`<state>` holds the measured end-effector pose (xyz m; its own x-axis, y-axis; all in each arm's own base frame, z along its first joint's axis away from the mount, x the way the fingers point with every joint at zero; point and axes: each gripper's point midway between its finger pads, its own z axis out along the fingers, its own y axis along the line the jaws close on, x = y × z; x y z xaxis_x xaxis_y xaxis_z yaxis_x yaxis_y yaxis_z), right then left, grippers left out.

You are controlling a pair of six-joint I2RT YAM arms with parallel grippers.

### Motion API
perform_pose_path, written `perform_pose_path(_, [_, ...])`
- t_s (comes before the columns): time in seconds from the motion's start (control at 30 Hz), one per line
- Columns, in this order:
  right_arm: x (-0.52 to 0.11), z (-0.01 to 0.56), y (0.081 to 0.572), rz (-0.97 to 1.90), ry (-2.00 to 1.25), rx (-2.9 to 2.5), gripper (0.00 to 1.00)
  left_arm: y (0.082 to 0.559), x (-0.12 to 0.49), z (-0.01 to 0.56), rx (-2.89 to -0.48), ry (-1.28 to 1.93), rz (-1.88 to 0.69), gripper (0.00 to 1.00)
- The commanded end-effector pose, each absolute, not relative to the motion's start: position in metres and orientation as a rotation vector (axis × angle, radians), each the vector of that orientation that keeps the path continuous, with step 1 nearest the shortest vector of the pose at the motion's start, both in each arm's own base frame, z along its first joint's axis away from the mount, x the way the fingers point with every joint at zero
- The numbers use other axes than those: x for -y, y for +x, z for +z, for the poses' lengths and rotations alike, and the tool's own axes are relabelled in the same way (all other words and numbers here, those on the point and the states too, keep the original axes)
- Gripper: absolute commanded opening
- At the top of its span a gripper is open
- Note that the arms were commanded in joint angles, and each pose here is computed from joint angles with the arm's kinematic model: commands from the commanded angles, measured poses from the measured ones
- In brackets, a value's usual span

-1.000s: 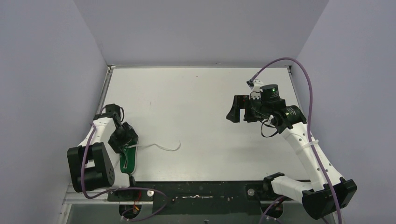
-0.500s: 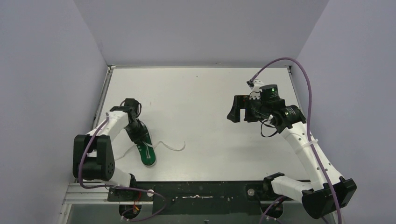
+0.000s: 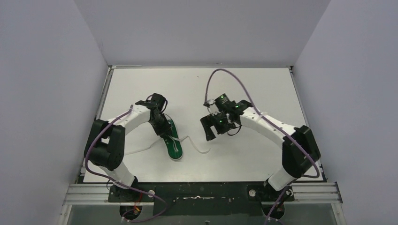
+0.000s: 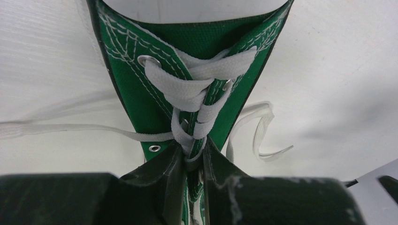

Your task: Tie the shoes

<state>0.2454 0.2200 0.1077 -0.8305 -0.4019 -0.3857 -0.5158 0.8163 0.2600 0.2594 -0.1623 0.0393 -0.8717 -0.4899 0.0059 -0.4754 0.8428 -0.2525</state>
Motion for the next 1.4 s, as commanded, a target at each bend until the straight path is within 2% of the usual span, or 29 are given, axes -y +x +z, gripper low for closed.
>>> perform_pose_path(0.0, [-0.278,0.098,0.262,0.434,-0.989,-2.494,0.90,0.269,0.172,0.043,-2.936,-0.800,-0.457,0.13])
perform_pose_path(0.13, [-0.299,0.060,0.252,0.390,-1.101,-2.517,0.83,0.265,0.172,0.043,-2.961,-0.759,-0.487,0.13])
perform_pose_path(0.27, [-0.309,0.039,0.232,0.371,-1.194,-2.484,0.80,0.264,0.174,0.042,-2.970,-0.739,-0.533,0.13])
perform_pose_path(0.43, [-0.313,0.022,0.217,0.336,-1.219,-2.469,0.67,0.264,0.173,0.042,-2.971,-0.719,-0.549,0.13])
perform_pose_path(0.6, [-0.297,0.009,0.218,0.166,-1.214,-2.471,0.44,0.264,0.174,0.042,-2.981,-0.688,-0.563,0.13])
perform_pose_path(0.73, [-0.273,0.026,0.234,0.120,-1.049,-2.481,0.12,0.266,0.190,0.045,-2.986,-0.606,-0.635,0.13])
perform_pose_path(0.8, [-0.257,0.041,0.240,0.147,-0.923,-2.499,0.00,0.268,0.201,0.048,-2.991,-0.546,-0.642,0.13])
perform_pose_path(0.93, [-0.213,0.067,0.248,0.178,-0.638,-2.554,0.00,0.276,0.234,0.057,-2.988,-0.437,-0.671,0.13])
perform_pose_path(1.27, [-0.102,0.112,0.230,0.001,-0.126,-2.560,0.00,0.274,0.332,0.063,-3.007,-0.225,-0.751,0.14])
perform_pose_path(1.33, [-0.092,0.122,0.232,-0.024,-0.049,-2.522,0.00,0.270,0.343,0.064,-3.003,-0.193,-0.773,0.19])
perform_pose_path(1.37, [-0.085,0.125,0.232,-0.040,0.008,-2.525,0.00,0.269,0.345,0.066,-3.004,-0.178,-0.771,0.26])
